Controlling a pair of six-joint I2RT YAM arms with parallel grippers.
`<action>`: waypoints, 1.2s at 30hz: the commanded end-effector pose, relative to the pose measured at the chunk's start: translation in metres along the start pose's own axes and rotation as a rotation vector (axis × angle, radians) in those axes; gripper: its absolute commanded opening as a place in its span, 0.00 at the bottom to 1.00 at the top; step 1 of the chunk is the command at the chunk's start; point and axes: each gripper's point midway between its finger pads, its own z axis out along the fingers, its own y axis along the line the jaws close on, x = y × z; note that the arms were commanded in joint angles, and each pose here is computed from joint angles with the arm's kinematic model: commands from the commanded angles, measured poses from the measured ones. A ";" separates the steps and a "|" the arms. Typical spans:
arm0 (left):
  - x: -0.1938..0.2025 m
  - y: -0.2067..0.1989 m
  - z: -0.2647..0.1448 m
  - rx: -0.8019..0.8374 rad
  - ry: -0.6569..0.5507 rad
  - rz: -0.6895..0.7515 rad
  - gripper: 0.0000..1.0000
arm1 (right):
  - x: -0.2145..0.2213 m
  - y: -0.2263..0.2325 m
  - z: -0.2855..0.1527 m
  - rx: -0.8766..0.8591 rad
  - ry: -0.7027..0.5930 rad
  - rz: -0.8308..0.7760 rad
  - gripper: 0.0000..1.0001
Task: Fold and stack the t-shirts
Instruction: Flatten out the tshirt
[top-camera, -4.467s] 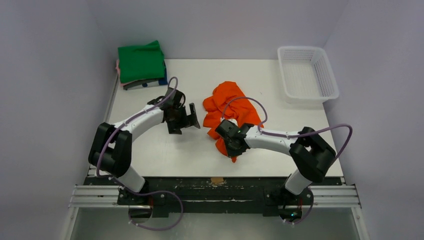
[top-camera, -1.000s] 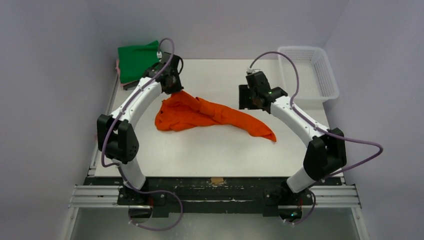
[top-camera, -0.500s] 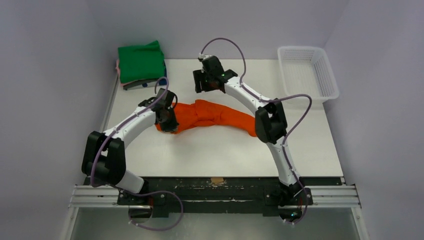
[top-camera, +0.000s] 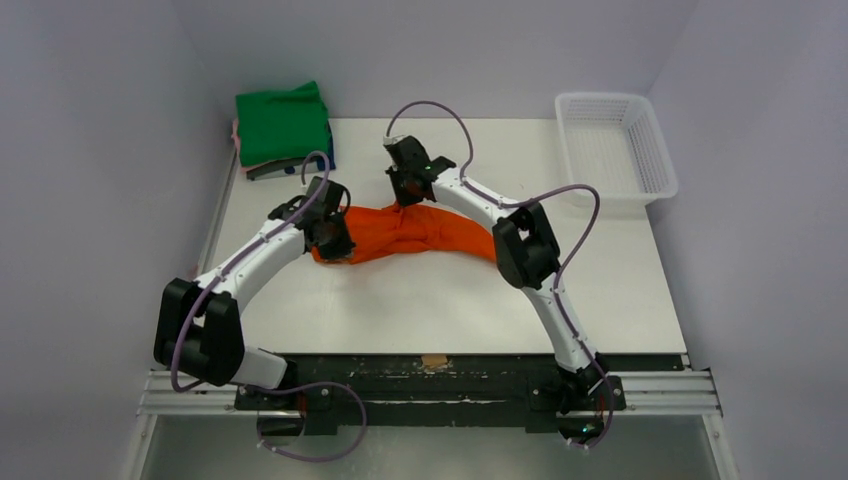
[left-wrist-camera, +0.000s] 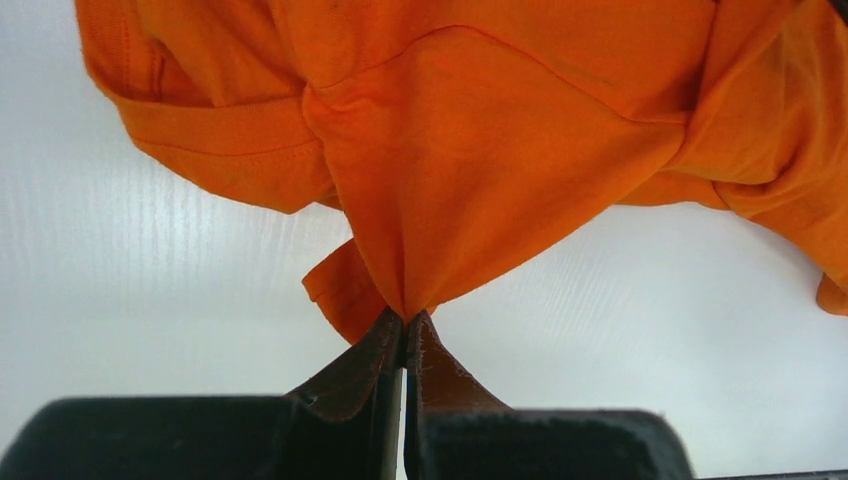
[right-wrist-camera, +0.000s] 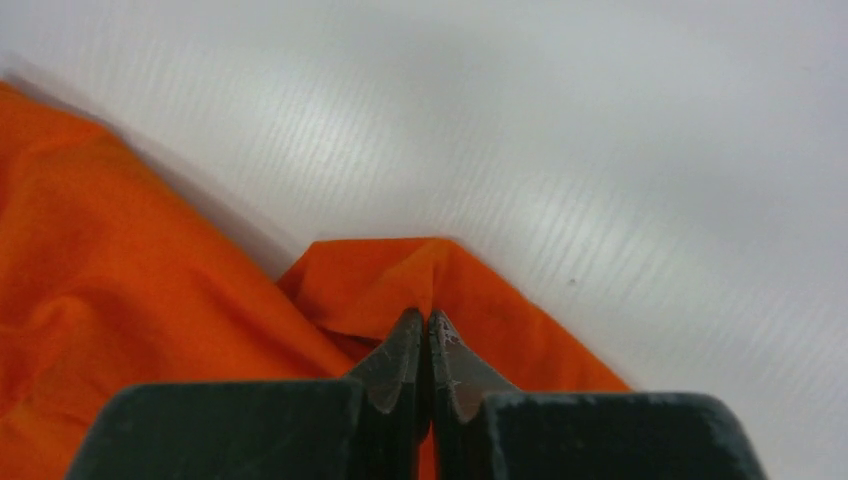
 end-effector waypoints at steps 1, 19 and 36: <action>-0.022 0.008 -0.021 -0.051 -0.111 -0.008 0.00 | -0.054 -0.035 -0.043 0.146 -0.176 0.080 0.00; -0.163 0.030 -0.327 -0.077 -1.009 -0.071 0.00 | -0.163 -0.170 -0.477 0.442 -0.966 0.219 0.00; -0.124 0.040 -0.394 0.154 -1.160 -0.078 0.00 | -0.092 -0.186 -0.584 0.579 -1.062 0.210 0.00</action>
